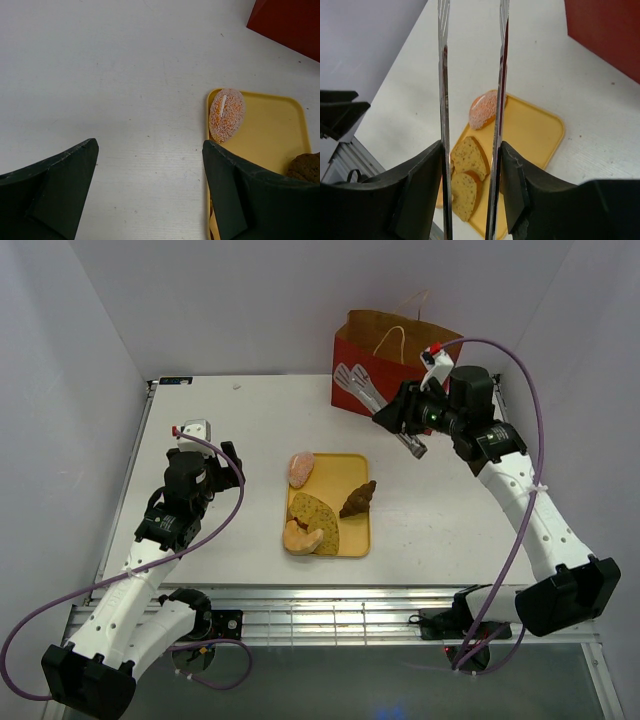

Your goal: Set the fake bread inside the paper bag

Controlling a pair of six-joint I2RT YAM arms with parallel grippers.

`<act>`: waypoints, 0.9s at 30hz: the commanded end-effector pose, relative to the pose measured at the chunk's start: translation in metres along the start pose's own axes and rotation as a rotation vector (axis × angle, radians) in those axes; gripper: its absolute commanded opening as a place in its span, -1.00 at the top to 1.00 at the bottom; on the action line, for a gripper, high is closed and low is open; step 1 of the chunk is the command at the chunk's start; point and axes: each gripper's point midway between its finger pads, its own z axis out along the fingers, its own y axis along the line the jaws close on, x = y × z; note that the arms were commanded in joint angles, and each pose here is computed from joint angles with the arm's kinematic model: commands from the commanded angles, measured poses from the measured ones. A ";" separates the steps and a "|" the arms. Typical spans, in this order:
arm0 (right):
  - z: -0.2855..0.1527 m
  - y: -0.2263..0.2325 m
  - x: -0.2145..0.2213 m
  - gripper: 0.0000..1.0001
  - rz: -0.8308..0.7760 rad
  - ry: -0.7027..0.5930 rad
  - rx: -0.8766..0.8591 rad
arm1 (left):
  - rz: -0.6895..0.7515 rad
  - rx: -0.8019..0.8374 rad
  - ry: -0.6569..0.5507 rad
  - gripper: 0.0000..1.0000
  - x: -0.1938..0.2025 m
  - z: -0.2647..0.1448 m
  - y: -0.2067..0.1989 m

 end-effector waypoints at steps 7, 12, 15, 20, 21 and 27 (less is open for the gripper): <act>-0.024 0.022 0.076 -0.06 -0.109 0.061 -0.031 | -0.004 -0.017 -0.029 -0.96 -0.008 -0.001 0.002; -0.039 0.018 0.124 -0.06 -0.119 0.143 -0.004 | -0.005 -0.028 -0.036 -0.96 -0.009 -0.002 0.004; -0.047 0.009 0.136 -0.06 -0.110 0.156 0.047 | -0.005 -0.028 -0.034 -0.96 -0.010 -0.002 0.004; -0.060 -0.007 0.156 -0.07 -0.110 0.198 0.114 | -0.009 -0.034 -0.042 -0.96 -0.012 -0.004 0.005; -0.064 -0.007 0.155 -0.07 -0.108 0.188 0.122 | -0.007 -0.035 -0.044 -0.96 -0.012 -0.004 0.006; -0.075 -0.021 0.166 -0.08 -0.076 0.180 0.202 | -0.008 -0.031 -0.040 -0.96 -0.011 -0.003 0.005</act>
